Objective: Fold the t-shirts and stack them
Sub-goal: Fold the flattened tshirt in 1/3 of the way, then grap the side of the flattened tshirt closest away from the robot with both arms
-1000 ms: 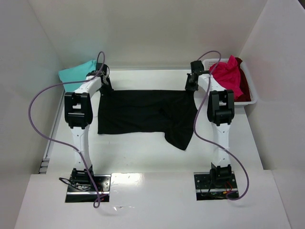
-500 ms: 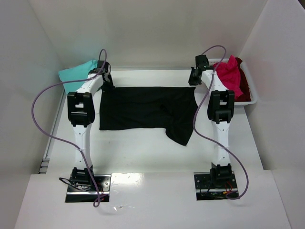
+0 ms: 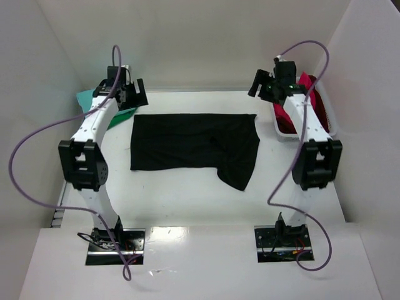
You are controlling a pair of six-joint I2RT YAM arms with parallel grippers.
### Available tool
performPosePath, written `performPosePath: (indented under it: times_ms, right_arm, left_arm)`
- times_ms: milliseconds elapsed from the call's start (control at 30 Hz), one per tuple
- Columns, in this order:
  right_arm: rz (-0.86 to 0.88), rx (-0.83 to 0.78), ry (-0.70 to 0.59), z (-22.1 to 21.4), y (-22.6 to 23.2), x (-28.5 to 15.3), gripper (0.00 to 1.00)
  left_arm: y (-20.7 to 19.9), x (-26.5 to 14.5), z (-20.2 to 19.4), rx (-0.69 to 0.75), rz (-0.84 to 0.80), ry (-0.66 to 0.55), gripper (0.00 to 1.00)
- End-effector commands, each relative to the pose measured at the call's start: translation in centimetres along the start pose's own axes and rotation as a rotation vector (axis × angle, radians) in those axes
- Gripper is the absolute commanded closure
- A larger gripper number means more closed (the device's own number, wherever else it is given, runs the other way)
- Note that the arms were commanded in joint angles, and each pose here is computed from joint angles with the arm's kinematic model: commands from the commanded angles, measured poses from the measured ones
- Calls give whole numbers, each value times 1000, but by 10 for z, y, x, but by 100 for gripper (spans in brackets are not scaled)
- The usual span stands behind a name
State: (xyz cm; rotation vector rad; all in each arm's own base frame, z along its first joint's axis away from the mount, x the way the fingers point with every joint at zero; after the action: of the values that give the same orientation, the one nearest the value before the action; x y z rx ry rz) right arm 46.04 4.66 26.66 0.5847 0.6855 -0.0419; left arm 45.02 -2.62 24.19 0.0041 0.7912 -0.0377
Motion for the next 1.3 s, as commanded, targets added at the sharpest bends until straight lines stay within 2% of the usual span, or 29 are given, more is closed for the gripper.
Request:
performPosePath:
  times_ms: [0,67,100,167,200,300,433,500,700,733,833,1000,1133,1267]
  right_arm:
    - [-13,-6,-47,-16,-8,-39,10]
    - [-66,10,8,-44,-27,-47,0]
    - [-62,30,-23,-45,-26,-66,0]
    - [-116,62,52,-78,-45,-73,0]
    - [-106,74,37,-82,-46,-87,0]
    - [-144,163,139,-122,-67,-97,0]
    - [-61,277,235,-160,-71,-121,0]
    - [-76,355,285,-180,-78,-127,0]
    - [-43,491,363,-187,-67,-148,0]
    - [-78,530,389,-201,-75,-149,0]
    - [-80,622,361,-221,-79,-157,0]
    - [-109,658,326,-231,-72,-157,0]
    - [-131,687,353,-262,-72,-149,0]
    - [-188,723,340,-276,-74,-143,0]
  left_arm:
    - [-3,-28,-13,3,-7,-12,4]
    - [-5,-45,-22,-30,-16,-16,1]
    - [-7,-42,-41,-47,-41,36,1]
    - [-9,-53,-55,-90,-39,51,1]
    - [-9,-53,-64,-103,-38,73,1]
    - [-10,-55,-97,-139,-22,142,1]
    - [-13,-67,-120,-217,-24,172,1]
    - [-15,-68,-136,-255,-27,193,1]
    - [-20,-86,-143,-339,-43,167,1]
    - [-20,-91,-142,-349,-43,160,1]
    - [-20,-97,-142,-348,-38,140,1]
    - [-18,-103,-138,-315,-33,124,1]
    - [-17,-91,-136,-289,-31,148,1]
    - [-17,-82,-133,-263,-43,166,1]
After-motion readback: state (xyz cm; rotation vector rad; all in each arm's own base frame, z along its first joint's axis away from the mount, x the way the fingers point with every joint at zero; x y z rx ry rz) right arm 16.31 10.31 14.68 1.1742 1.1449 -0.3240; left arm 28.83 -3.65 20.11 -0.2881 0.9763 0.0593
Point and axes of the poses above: each gripper's point midway between its finger pads, its own x axis out along the fingers, its own y axis along the line the jaws close on, z = x × y, the point moved 9 cm from there along -x, back along the fingers, and after that the axes turned 15 degrees about x, right-handed, at the moved point
